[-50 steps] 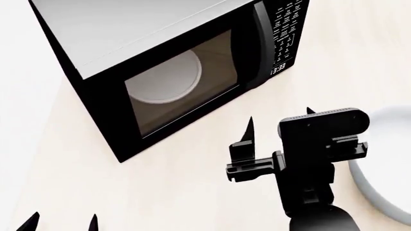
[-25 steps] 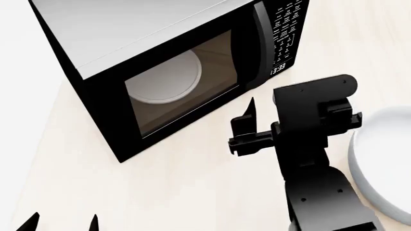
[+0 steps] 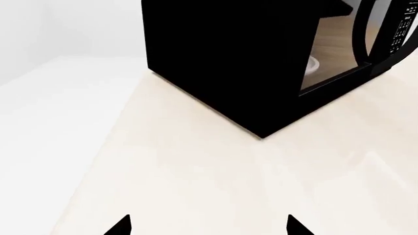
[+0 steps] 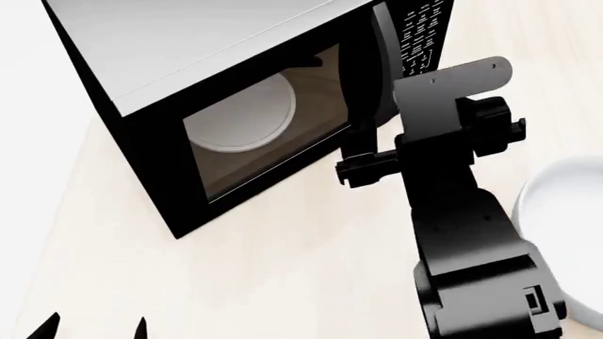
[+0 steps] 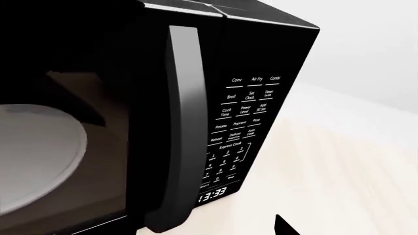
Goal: Open the microwave.
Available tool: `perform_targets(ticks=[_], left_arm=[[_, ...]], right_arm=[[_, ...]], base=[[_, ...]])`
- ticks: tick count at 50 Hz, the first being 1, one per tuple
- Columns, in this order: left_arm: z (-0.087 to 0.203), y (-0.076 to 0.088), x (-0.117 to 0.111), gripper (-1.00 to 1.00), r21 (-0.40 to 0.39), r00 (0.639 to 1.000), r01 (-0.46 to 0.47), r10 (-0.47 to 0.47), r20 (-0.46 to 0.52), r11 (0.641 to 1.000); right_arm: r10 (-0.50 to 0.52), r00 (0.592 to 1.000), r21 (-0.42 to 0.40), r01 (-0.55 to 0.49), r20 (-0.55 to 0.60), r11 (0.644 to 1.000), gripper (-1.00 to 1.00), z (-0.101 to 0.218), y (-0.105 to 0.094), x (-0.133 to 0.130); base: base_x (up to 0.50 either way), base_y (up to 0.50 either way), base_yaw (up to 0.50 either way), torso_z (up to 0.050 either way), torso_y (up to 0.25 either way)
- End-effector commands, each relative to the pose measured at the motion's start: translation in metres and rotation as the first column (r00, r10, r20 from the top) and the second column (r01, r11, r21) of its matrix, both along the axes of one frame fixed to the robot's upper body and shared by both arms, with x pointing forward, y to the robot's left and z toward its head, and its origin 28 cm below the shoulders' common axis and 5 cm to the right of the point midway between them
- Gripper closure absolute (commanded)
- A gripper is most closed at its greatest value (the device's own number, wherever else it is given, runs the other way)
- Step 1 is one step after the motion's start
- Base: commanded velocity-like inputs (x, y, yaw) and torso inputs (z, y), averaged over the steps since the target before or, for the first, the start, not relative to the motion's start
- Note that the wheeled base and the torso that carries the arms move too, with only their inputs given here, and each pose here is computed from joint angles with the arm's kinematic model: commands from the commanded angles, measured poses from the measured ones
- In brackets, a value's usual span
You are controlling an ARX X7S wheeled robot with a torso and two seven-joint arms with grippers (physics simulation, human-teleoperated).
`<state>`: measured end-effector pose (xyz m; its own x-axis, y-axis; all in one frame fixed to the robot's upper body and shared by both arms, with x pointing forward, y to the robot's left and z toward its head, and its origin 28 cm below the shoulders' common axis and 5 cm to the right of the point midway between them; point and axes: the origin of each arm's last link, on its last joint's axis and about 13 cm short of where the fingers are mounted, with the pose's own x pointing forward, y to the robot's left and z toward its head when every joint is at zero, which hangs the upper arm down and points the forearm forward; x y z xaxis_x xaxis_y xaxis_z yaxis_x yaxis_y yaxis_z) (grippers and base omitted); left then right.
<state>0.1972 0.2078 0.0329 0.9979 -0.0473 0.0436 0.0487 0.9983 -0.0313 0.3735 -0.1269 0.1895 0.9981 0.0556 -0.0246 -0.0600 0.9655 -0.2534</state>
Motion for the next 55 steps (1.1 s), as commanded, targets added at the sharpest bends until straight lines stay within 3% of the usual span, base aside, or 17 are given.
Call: perform_targets(ticks=[1, 20, 39, 40, 55], left_arm=[[-0.003, -0.001, -0.001, -1.0, -0.019, 1.0, 0.005, -0.005, -0.021, 1.0], [-0.006, -0.004, -0.001, -1.0, -0.01, 1.0, 0.011, -0.011, -0.028, 1.0], [-0.008, -0.005, -0.001, -1.0, -0.005, 0.999, 0.016, -0.016, -0.03, 1.0], [-0.008, -0.005, -0.001, -1.0, -0.006, 0.999, 0.016, -0.016, -0.03, 1.0], [-0.006, -0.005, -0.003, -1.0, -0.005, 0.999, 0.02, -0.02, -0.026, 1.0]], right_arm=[[-0.013, 1.0, -0.018, 0.012, -0.022, 1.0, -1.0, 0.006, 0.001, 0.016], [-0.021, 0.999, -0.035, 0.02, -0.04, 0.999, -1.0, 0.018, 0.004, 0.035], [-0.032, 0.998, -0.013, 0.031, -0.062, 0.999, -1.0, 0.009, 0.003, 0.049], [-0.03, 0.998, -0.01, 0.029, -0.059, 1.0, 1.0, 0.009, 0.004, 0.048], [-0.018, 0.999, 0.007, 0.018, -0.033, 1.0, 1.0, 0.008, 0.011, 0.023]], base=[[0.0, 0.0, 0.0, 0.0, 0.0], [0.0, 0.0, 0.0, 0.0, -0.001], [0.0, 0.0, 0.0, -0.001, -0.001], [0.0, 0.0, 0.0, 0.0, 0.0], [0.0, 0.0, 0.0, 0.0, -0.001]])
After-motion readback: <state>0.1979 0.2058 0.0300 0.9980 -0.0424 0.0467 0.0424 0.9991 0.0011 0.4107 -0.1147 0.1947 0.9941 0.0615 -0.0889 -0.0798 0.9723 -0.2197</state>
